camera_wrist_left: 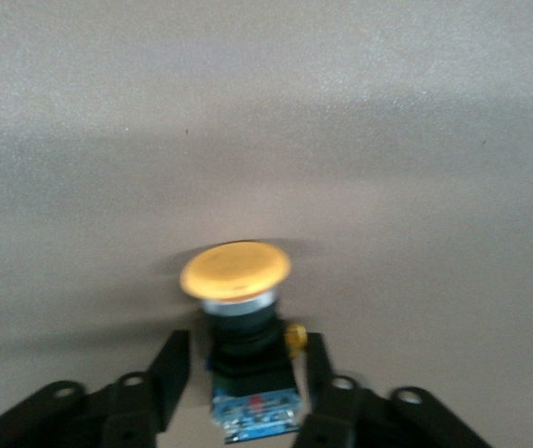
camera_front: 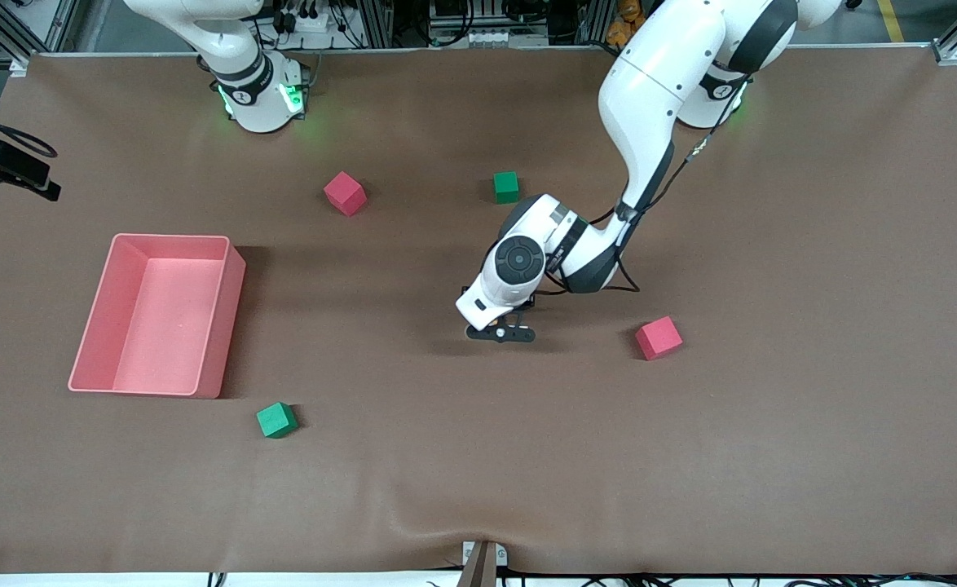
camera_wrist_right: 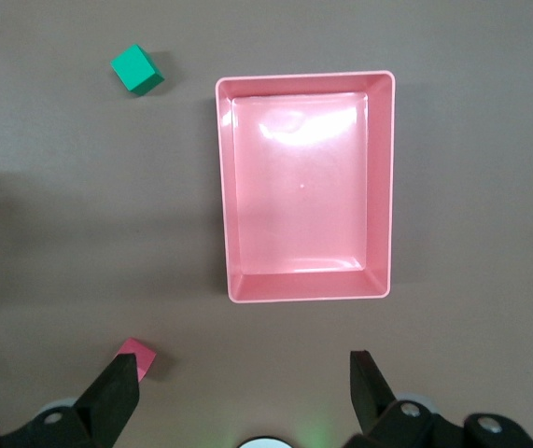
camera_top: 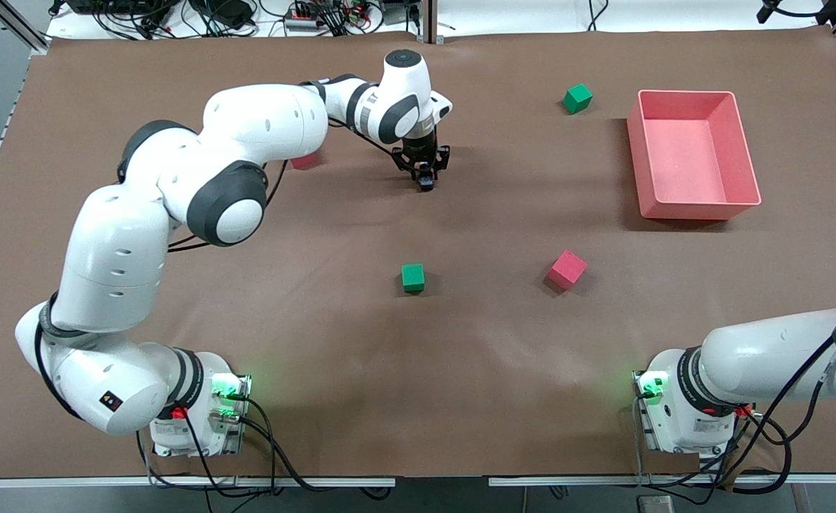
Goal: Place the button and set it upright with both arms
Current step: 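Grasp the button with the left gripper while the right arm returns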
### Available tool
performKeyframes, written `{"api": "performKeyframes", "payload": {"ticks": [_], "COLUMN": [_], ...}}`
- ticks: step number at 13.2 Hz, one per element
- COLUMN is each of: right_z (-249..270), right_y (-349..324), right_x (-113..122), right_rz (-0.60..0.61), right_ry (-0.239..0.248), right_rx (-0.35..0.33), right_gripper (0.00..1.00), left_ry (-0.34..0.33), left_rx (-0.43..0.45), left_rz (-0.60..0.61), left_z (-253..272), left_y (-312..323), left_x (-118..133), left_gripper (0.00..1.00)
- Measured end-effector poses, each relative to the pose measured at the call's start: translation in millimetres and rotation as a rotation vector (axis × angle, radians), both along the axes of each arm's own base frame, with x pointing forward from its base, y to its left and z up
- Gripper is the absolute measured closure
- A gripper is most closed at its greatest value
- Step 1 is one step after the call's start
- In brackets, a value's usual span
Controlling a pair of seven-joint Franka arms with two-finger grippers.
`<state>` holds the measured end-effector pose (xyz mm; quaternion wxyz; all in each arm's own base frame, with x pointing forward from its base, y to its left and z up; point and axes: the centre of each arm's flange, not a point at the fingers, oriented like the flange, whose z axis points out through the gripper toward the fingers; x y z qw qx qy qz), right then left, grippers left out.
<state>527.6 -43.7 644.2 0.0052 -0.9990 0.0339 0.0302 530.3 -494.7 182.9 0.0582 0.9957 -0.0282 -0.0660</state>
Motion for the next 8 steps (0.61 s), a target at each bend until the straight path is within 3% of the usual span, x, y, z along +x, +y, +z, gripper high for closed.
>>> {"api": "performKeyframes", "payload": {"ticks": [1,8], "right_z": [0.2,0.0], "right_y": [1.4,-9.3], "right_x": [0.3,-0.8], "right_rz": [0.001,-0.021], "right_ry": [-0.002,0.000], "right_rx": [-0.001,-0.001], "right_gripper": [0.00,0.00], "left_ry": [-0.001,-0.044], "left_rx": [0.000,-0.030], "left_rz": [-0.001,0.005], "left_z": [0.3,34.3], "left_y": [-0.1,-10.8], "left_x": [0.1,6.4], "left_gripper": [0.58,0.58]}}
